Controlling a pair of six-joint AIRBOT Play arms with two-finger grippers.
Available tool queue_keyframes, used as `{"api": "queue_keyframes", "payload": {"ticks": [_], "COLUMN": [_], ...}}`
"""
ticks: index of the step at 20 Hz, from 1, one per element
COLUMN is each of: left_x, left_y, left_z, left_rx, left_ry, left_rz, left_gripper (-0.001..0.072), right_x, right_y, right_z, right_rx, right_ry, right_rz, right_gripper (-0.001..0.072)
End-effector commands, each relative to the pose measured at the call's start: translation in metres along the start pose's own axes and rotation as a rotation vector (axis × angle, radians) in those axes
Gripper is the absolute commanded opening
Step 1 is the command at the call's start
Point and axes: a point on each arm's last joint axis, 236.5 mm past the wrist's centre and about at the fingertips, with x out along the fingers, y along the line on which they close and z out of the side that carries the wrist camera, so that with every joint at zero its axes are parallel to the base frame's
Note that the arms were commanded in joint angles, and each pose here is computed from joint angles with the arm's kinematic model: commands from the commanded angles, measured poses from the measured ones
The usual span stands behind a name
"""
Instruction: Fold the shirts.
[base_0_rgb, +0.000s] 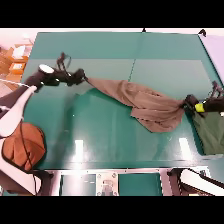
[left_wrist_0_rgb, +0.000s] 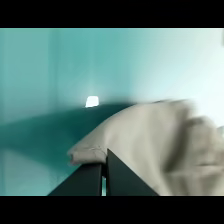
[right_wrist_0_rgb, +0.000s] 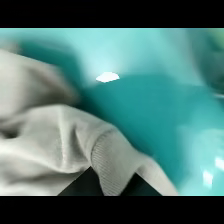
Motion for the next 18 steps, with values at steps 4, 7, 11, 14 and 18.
{"api": "queue_keyframes", "payload": {"ticks": [4,7,11,14,18], "left_x": [-0.234,-0.358,-0.486,-0.532,-0.506], "left_y": [-0.190,-0.288,-0.360,-0.349,-0.291], "left_z": [0.102,0.079,0.023,0.003,0.016], "left_rx": [0.372,0.596,0.833,0.858,0.790], "left_ry": [-0.397,-0.604,-0.877,-0.976,-0.831], "left_rz": [-0.178,-0.219,-0.131,0.057,0.260], "left_gripper": [0.0025,0.0025,0.0025,0.0025,0.0025], "right_x": [-0.195,-0.312,-0.399,-0.422,-0.416], "right_y": [0.170,0.229,0.268,0.279,0.276], "right_z": [0.065,0.052,0.002,-0.028,-0.024], "right_rx": [-0.295,-0.463,-0.630,-0.684,-0.669], "right_ry": [-0.310,-0.545,-0.765,-0.829,-0.811], "right_rz": [0.395,0.493,0.482,0.482,0.484], "right_gripper": [0.0016,0.0016,0.0016,0.0017,0.0016]}}
